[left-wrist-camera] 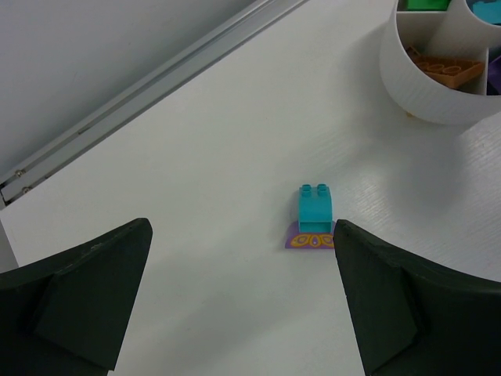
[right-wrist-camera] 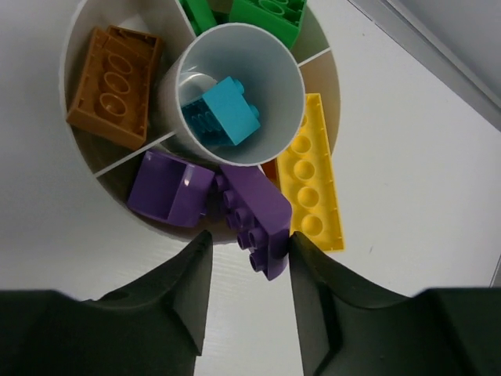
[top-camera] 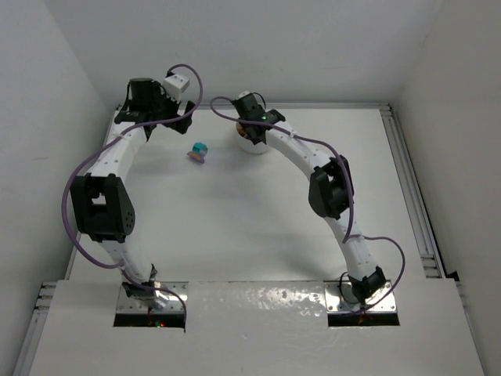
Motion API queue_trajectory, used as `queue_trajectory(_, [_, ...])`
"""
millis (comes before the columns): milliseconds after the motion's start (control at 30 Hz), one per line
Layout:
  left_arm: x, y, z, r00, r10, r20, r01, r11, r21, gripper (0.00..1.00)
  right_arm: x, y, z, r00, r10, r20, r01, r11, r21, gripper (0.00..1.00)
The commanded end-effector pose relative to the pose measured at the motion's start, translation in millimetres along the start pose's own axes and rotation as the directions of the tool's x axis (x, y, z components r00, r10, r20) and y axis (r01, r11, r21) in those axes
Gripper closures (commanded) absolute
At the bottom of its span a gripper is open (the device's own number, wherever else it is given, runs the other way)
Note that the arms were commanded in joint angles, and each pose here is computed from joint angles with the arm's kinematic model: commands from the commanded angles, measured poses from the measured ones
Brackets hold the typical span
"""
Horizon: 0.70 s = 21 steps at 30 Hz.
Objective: Sort the legos into containers by color
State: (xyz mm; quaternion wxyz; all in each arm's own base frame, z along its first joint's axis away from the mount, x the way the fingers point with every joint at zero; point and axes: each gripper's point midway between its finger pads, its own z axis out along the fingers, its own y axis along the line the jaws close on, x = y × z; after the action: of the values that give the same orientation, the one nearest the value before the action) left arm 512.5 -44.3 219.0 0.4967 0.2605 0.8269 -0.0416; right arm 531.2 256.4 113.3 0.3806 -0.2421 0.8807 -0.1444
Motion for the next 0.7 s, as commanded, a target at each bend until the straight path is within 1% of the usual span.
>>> queue_trajectory(0, [-24,3,-14,0.997,0.027,0.067,-0.024,0.999,-0.036,0.0,-6,7,0,0.998,-0.051,0.035,0.05,0.999,0.012,0.56])
queue_trajectory(33, [-24,3,-14,0.998,0.025,0.066,-0.022,0.999,-0.035,0.0,-7,9,-1,0.998,-0.055,0.041,0.055,0.998,0.007,0.54])
queue_trajectory(100, [-24,3,-14,0.997,0.025,0.067,-0.023,0.999,-0.036,0.0,-9,11,-2,0.998,-0.05,0.049,0.05,0.999,-0.004,0.53])
queue_trajectory(133, [-24,3,-14,0.997,0.027,0.069,-0.025,0.999,-0.037,0.0,-11,11,-4,0.997,-0.043,0.056,0.044,0.999,-0.008,0.54])
queue_trajectory(233, [-23,3,-15,0.998,0.028,0.065,-0.025,0.999,-0.038,0.0,-22,9,-12,0.995,-0.01,0.095,0.012,1.0,-0.017,0.66])
queue_trajectory(267, [-23,3,-15,0.998,0.028,0.065,-0.025,0.999,-0.038,0.0,-25,7,-14,0.994,0.002,0.106,0.0,1.0,-0.017,0.65])
queue_trajectory(333, [-23,3,-15,0.998,0.029,0.064,-0.027,0.999,-0.04,0.0,-32,1,-19,0.991,0.015,0.13,-0.015,1.0,0.002,0.57])
queue_trajectory(533, [-23,2,-15,0.997,0.028,0.068,-0.026,0.999,-0.035,0.0,-33,-14,-24,0.992,-0.021,0.124,0.012,0.998,0.07,0.53])
queue_trajectory(667, [-24,1,-15,0.997,0.03,0.072,-0.028,0.999,-0.032,0.0,-37,-15,-30,0.991,-0.004,0.135,-0.003,0.999,0.052,0.44])
